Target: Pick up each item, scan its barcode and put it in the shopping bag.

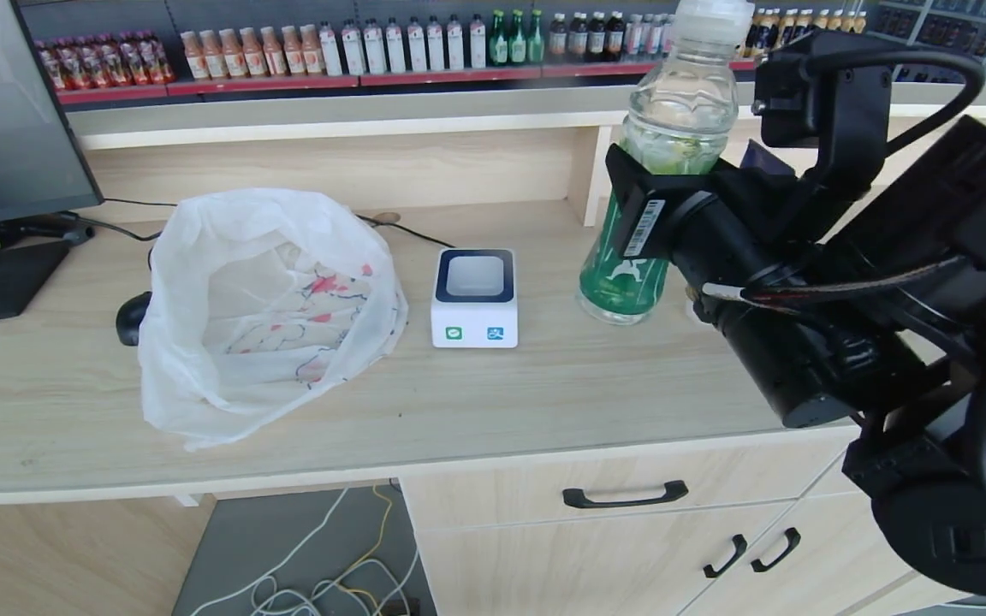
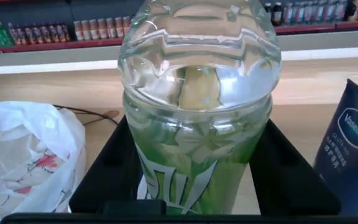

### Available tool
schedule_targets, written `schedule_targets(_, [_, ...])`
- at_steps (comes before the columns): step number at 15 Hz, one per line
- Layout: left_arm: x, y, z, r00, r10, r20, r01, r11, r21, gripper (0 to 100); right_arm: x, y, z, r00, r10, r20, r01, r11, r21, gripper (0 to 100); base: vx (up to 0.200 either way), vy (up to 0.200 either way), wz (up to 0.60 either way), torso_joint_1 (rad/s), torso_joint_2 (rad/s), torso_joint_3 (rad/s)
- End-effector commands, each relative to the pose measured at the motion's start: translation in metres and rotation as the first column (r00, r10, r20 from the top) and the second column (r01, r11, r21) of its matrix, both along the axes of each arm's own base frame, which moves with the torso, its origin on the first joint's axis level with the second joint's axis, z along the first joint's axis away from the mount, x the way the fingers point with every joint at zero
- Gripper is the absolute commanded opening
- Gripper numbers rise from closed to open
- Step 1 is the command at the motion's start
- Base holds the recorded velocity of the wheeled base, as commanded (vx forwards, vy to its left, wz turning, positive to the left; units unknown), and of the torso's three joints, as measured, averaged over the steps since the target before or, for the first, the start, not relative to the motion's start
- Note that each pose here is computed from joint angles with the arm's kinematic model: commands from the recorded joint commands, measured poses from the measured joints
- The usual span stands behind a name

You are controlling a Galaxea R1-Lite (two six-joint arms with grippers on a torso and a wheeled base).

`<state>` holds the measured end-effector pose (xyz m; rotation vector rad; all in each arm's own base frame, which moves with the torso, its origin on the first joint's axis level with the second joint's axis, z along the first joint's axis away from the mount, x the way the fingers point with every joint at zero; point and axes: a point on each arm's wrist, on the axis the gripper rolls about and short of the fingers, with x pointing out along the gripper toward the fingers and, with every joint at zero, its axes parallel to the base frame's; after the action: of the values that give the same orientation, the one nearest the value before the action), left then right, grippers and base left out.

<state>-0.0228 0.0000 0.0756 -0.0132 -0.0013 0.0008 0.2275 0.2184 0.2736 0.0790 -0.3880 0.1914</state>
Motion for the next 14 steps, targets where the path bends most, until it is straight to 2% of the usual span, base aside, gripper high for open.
schedule_targets(1, [0.0,0.0,0.0,1.0,0.001,0.0,-0.001,1.0,-0.001,100,-0.017,-0.001,-0.006,1.0,0.014,-0.01,-0.014,1.0,-0.005,0,0.0,0.0,0.0,0.0,0.0,0.0])
schedule_targets(6, [0.0,0.0,0.0,1.0,0.001,0.0,-0.001,1.0,-0.001,100,-0.046,-0.014,-0.019,0.999,0.042,-0.013,-0.043,0.998,-0.053,0,0.0,0.0,0.0,0.0,0.0,0.0])
schedule_targets(12, [0.0,0.0,0.0,1.0,0.001,0.0,-0.001,1.0,-0.001,100,-0.107,-0.03,-0.041,0.982,0.184,-0.043,-0.188,0.97,-0.156,0,0.0,0.0,0.0,0.0,0.0,0.0])
schedule_targets(14, [0.0,0.0,0.0,1.0,0.001,0.0,-0.001,1.0,-0.001,100,-0.115,-0.034,-0.047,0.978,0.2,-0.054,-0.207,0.959,-0.193,0,0.0,0.0,0.0,0.0,0.0,0.0])
